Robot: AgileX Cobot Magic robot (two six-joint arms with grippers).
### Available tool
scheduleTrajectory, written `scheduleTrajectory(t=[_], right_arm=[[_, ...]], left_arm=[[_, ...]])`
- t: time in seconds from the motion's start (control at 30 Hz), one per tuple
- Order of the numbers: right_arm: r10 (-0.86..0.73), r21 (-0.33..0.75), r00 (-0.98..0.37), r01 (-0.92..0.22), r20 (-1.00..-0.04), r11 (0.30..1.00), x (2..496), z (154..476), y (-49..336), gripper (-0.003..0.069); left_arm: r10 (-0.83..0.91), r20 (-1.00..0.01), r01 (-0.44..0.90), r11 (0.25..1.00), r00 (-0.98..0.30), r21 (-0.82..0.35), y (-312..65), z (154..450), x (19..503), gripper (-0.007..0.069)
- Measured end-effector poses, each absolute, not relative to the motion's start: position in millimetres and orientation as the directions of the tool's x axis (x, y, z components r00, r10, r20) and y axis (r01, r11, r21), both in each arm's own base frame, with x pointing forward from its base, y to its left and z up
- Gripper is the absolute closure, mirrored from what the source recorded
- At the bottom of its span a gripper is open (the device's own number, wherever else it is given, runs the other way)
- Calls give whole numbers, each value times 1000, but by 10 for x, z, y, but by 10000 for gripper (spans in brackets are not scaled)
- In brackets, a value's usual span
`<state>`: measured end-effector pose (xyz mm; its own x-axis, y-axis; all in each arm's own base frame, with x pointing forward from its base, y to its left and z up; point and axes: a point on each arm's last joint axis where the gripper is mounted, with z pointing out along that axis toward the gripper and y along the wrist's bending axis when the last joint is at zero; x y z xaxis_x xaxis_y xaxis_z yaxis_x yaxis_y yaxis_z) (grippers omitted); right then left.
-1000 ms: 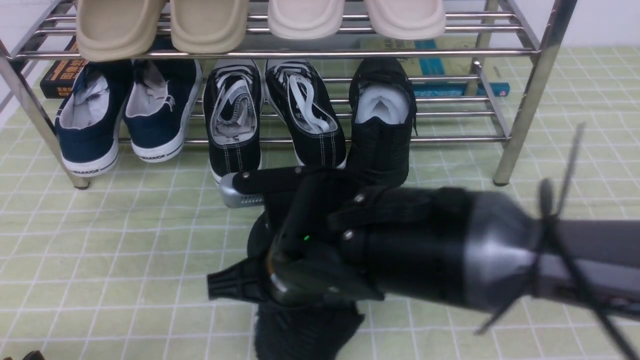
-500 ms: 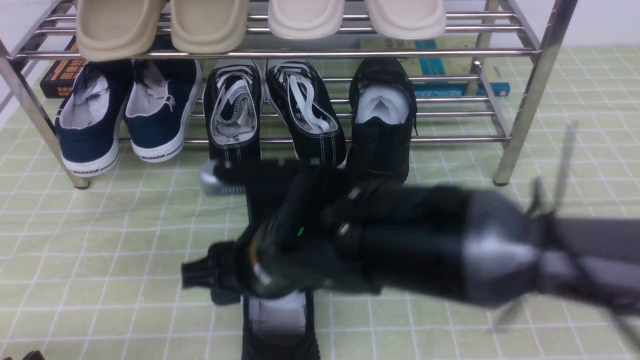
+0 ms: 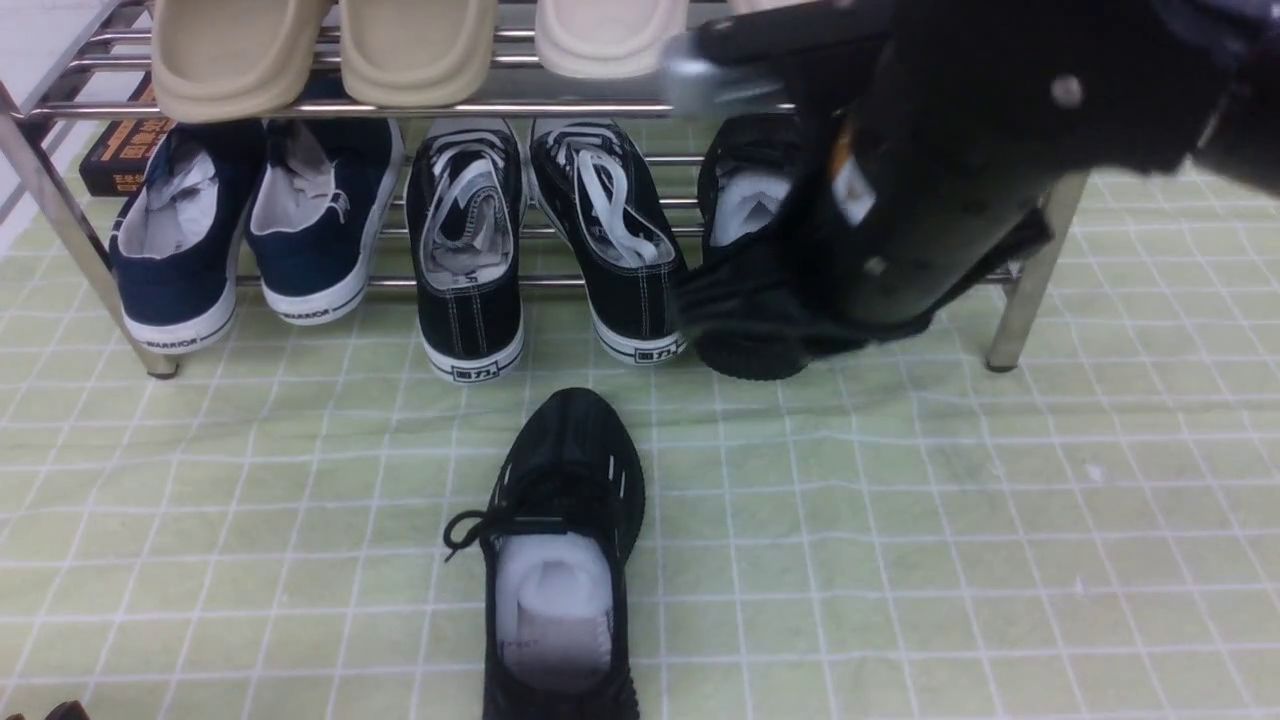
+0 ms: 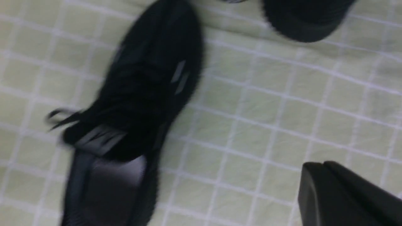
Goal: Take the shoes off the shelf with your hand from the green coffee tablecloth.
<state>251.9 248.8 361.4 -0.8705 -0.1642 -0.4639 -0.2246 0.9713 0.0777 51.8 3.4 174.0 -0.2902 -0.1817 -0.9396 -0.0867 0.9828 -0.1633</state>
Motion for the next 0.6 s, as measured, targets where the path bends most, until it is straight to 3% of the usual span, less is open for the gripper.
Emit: scheduleTrajectory(t=[0.17,0.3,0.47,0.6], right_arm=[[-83,110,-859,-159,-505,981,2992,3448,2381,648],[-64,134,-827,-166,-558,977,3275,3385,2414,571],[-60,162,-772,-207,-633,965,3614,3264,2614,342],[-85,127,-728,-231,-680,965,3823,3125,2740,215]], left_arm=[[-182,-940,-87,983,-290,-163,34,1740,518,384],[-182,-940,-87,983,-290,-163,34,1740,518,384],[-182,-940,-87,983,-290,-163,34,1740,518,384],[-182,-940,-87,983,-290,-163,34,1740,518,384]])
